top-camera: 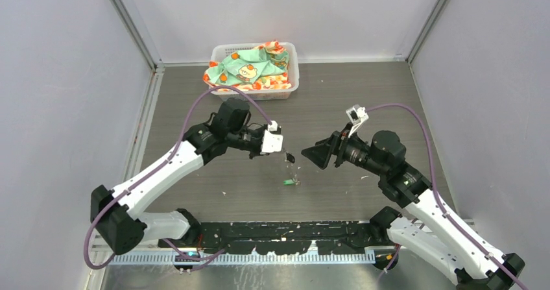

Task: Put the keys on the keyring

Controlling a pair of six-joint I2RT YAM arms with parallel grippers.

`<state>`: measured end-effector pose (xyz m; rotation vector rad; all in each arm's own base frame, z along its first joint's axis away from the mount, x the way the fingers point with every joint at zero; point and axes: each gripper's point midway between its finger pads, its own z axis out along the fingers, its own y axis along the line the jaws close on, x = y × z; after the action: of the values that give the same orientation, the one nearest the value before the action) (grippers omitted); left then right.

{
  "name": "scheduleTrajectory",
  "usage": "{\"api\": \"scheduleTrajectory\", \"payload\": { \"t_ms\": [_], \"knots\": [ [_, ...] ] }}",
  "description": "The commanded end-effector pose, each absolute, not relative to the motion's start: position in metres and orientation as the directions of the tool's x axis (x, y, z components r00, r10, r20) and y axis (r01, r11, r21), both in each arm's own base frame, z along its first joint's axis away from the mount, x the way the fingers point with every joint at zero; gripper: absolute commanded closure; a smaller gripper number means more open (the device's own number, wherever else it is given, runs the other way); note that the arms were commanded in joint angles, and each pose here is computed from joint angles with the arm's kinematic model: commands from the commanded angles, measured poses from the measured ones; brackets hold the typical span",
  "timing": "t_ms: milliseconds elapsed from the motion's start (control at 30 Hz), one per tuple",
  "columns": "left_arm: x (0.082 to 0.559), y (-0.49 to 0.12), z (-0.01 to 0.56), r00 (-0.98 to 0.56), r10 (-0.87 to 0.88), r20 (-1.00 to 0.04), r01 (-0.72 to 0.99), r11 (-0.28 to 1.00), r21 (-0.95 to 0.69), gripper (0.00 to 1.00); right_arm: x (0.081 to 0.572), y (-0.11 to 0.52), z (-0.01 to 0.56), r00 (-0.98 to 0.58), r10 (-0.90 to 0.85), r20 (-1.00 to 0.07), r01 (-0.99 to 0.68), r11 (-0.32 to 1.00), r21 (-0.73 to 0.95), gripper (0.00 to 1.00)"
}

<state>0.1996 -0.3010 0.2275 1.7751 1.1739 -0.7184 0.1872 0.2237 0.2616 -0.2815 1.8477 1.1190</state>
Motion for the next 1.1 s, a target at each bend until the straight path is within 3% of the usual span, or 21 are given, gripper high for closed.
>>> {"api": "scheduleTrajectory", "payload": {
  "t_ms": [0, 233, 567, 767, 1067],
  "knots": [
    [0.196, -0.308, 0.308, 0.351, 0.263, -0.899, 0.934, -0.026, 0.357, 1.0, 0.17, 0.236, 0.327, -0.437, 0.248, -0.864, -0.757, 0.417, 0.503, 0.16],
    [0.184, -0.297, 0.356, 0.308, 0.157, -0.938, 0.942, 0.086, 0.323, 1.0, 0.16, 0.249, 0.363, -0.422, 0.204, -0.884, -0.825, 0.318, 0.467, 0.18],
    [0.176, -0.287, 0.386, 0.204, 0.069, -0.977, 0.96, 0.183, 0.214, 1.0, 0.155, 0.273, 0.389, -0.473, 0.178, -0.863, -0.851, 0.163, 0.5, 0.35],
    [0.185, -0.287, 0.393, 0.089, 0.025, -0.996, 0.959, 0.268, 0.093, 1.0, 0.157, 0.278, 0.399, -0.443, 0.194, -0.876, -0.871, 0.139, 0.471, 0.4],
    [0.189, -0.287, 0.391, 0.056, 0.025, -0.998, 0.955, 0.289, 0.06, 1.0, 0.172, 0.291, 0.392, -0.431, 0.122, -0.894, -0.867, 0.219, 0.448, 0.56]
  ]
}}
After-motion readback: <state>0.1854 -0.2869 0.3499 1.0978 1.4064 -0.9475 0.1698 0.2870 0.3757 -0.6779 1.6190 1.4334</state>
